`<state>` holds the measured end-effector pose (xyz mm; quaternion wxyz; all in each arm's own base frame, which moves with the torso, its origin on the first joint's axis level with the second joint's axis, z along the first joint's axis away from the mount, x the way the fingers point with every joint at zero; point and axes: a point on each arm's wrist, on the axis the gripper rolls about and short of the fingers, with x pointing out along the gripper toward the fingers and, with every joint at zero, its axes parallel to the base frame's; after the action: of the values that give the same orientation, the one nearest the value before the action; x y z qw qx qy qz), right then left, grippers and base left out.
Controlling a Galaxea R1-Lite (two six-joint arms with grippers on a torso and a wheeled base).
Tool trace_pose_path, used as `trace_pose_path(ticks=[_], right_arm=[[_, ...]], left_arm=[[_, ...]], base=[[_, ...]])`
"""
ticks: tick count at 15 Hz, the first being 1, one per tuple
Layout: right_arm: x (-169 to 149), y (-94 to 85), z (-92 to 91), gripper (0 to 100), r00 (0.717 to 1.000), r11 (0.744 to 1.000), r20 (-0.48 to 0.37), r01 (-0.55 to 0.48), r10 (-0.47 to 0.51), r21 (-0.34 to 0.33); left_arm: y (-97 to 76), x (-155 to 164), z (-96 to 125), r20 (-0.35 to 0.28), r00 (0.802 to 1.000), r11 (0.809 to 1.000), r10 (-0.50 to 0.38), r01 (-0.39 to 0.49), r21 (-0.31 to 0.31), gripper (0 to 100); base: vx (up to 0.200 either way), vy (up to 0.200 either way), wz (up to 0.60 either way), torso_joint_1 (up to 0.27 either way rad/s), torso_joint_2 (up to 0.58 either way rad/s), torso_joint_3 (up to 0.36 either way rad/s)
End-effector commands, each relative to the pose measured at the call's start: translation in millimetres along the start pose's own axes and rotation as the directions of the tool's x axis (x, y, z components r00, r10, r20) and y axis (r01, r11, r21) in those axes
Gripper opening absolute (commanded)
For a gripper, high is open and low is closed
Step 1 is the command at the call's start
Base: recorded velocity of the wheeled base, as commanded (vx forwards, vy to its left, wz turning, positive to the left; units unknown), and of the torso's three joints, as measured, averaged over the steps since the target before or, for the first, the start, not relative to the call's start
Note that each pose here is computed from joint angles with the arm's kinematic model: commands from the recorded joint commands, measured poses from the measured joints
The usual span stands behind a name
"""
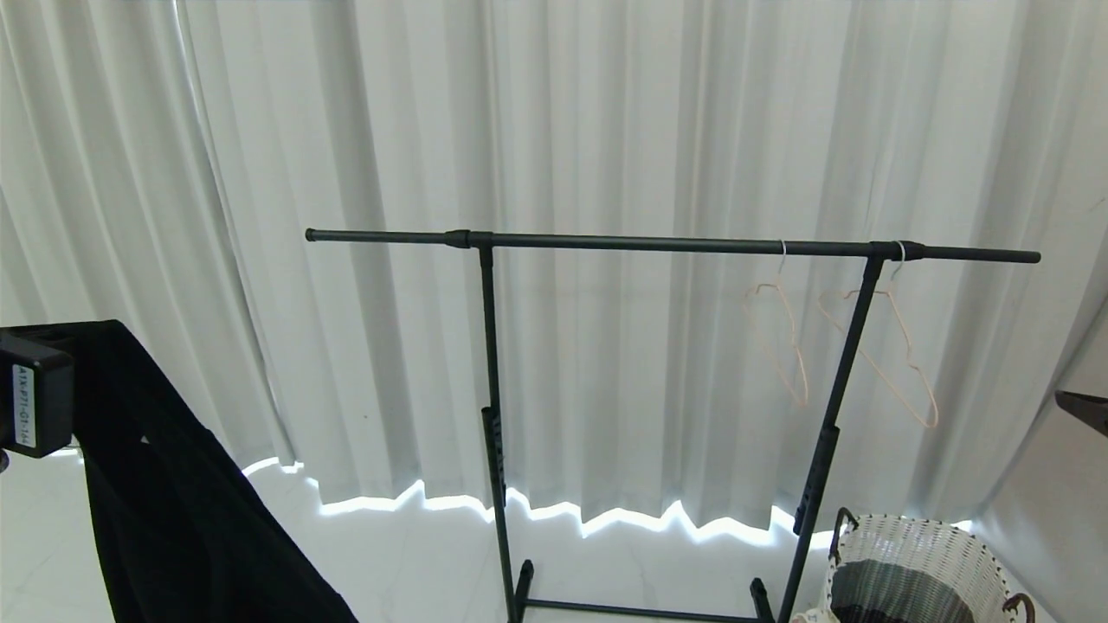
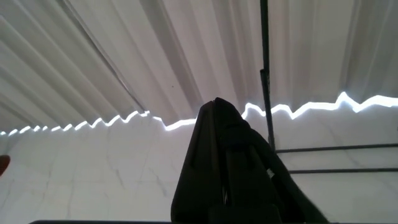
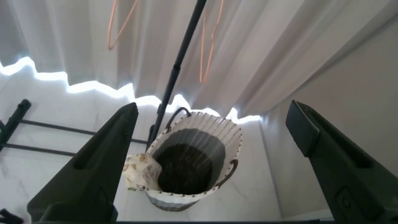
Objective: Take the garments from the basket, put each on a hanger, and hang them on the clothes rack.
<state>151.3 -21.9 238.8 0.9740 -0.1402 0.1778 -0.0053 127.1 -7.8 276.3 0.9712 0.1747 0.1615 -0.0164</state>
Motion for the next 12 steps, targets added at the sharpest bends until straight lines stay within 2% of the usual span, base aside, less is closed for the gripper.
trace_pose_path(ticks=[1, 4, 12], right_arm=[[-2.1, 1.4, -3.0, 100, 1.0, 1.0, -0.002, -0.003, 0.003, -0.001], [-5.7, 2.6, -5.7, 100, 1.0, 1.0, 0.001, 0.0, 0.0, -0.001], [-6.5, 2.4, -5.6, 100, 1.0, 1.0, 0.003, 0.002, -0.002, -0.001]], left_arm=[[-1.1, -0.1, -1.0, -0.001, 1.0, 1.0, -0.005, 0.005, 0.004, 0], [-3.1, -0.3, -0.3, 0.004, 1.0, 1.0, -0.019, 0.019, 0.009, 0], [-7.1, -2.2, 1.2, 0.02, 0.999, 0.999, -0.05, 0.05, 0.022, 0]], base=[[0.0, 0.0, 0.0, 0.027, -0.06, -0.027], [0.0, 0.0, 0.0, 0.0, 0.0, 0.0], [0.0, -0.2, 0.0, 0.003, 0.0, 0.0]])
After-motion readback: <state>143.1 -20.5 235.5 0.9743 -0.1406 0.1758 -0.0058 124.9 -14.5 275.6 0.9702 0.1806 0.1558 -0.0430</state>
